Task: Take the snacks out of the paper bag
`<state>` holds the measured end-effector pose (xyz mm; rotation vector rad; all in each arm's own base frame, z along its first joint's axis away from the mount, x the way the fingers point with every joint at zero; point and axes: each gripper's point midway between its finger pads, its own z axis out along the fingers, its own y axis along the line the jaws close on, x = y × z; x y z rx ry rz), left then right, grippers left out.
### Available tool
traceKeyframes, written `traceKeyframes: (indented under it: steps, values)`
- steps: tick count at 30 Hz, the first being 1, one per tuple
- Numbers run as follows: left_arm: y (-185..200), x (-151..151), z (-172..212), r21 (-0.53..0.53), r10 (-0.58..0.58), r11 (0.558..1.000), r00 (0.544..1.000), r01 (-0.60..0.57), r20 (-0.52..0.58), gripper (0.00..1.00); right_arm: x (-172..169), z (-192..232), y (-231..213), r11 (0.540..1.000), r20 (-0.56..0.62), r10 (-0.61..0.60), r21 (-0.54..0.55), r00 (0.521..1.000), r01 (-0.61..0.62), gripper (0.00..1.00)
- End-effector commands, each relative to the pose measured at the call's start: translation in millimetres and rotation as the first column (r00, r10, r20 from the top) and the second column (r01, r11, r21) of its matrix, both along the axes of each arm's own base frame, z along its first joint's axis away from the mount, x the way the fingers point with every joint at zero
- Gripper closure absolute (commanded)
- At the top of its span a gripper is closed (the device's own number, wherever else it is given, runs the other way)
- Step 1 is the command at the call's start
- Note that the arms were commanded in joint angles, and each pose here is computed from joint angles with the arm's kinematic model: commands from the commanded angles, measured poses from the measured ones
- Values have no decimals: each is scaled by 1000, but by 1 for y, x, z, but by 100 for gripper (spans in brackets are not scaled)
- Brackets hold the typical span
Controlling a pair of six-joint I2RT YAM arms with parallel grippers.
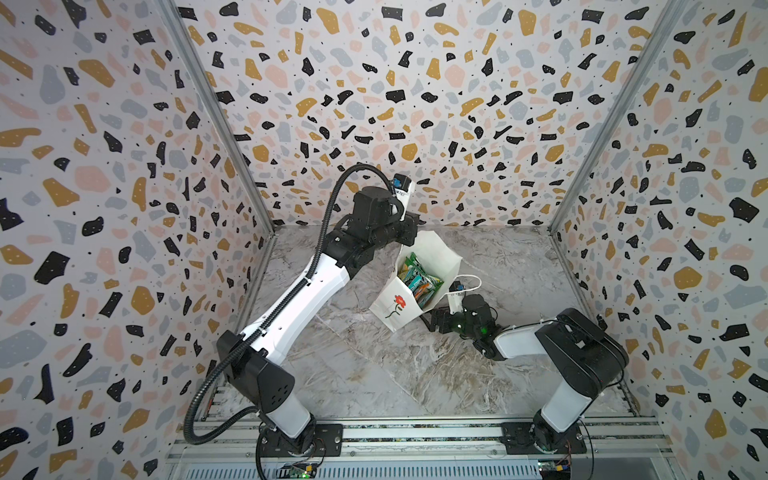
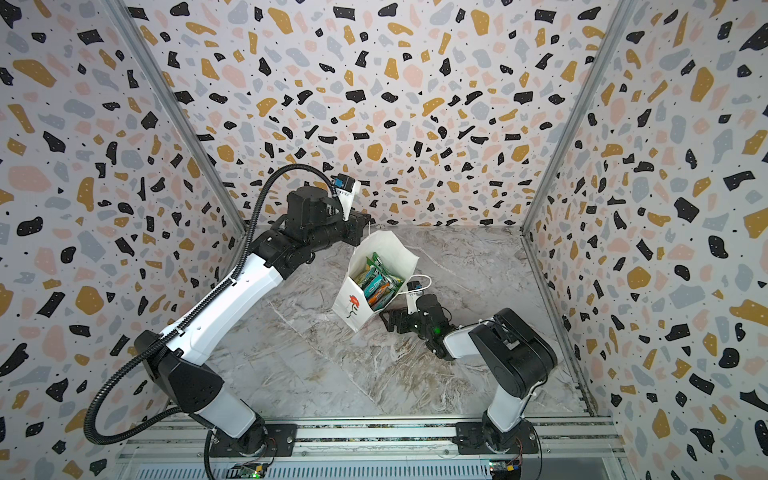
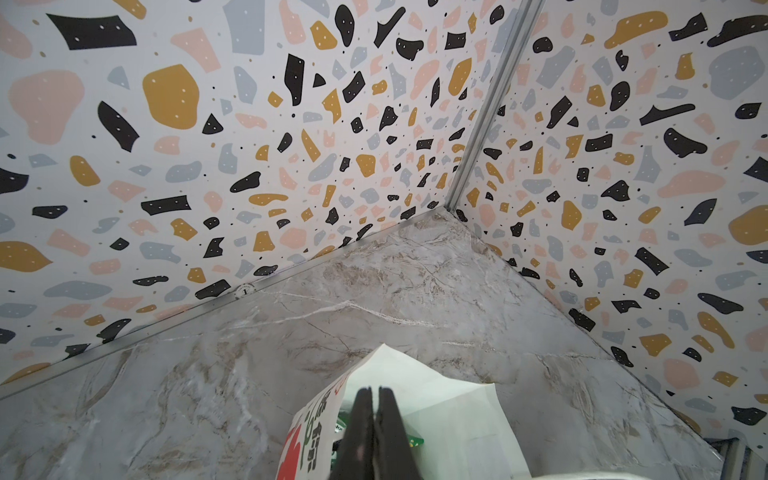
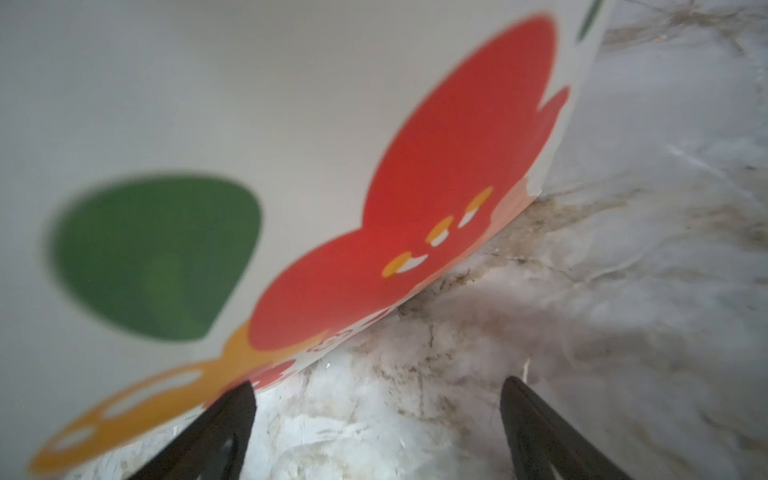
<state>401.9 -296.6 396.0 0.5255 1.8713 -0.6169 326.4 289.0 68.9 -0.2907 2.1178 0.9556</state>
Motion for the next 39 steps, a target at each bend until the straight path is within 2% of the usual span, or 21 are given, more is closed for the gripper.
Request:
traceKeyframes:
  steps: [1,5,10,15,19,24,28,31,33,39]
  values:
    - [-4,-10,81,-112,-43,991,977,68,206,100,11,39,26,989,112,10,143,994,-26,6]
    - [-7,-8,78,-95,-57,992,978,78,202,100,16,39,42,980,120,26,193,992,-49,7]
    - [-9,-9,64,-60,-76,994,982,87,175,100,21,35,52,981,111,32,189,993,-53,7]
    - [-7,-13,45,-62,-80,994,987,90,142,100,15,22,33,992,95,-23,126,995,11,6]
    - [-12,-25,33,-89,-115,988,987,125,112,100,7,6,9,996,55,-84,34,995,82,5]
    - [-19,-42,24,-118,-145,981,985,156,98,100,1,-7,-34,975,45,-198,-94,979,202,4]
    - [-26,-59,25,-147,-172,972,980,186,105,100,1,-4,-78,937,53,-306,-162,950,311,3]
    - [-32,-68,26,-160,-188,966,977,203,104,100,4,2,-115,891,67,-399,-207,914,404,3]
    - [-34,-73,28,-170,-194,963,975,210,109,100,6,6,-139,854,75,-459,-237,885,463,3]
    - [-41,-80,22,-184,-214,956,972,229,94,100,4,26,-209,702,123,-643,-301,756,646,3]
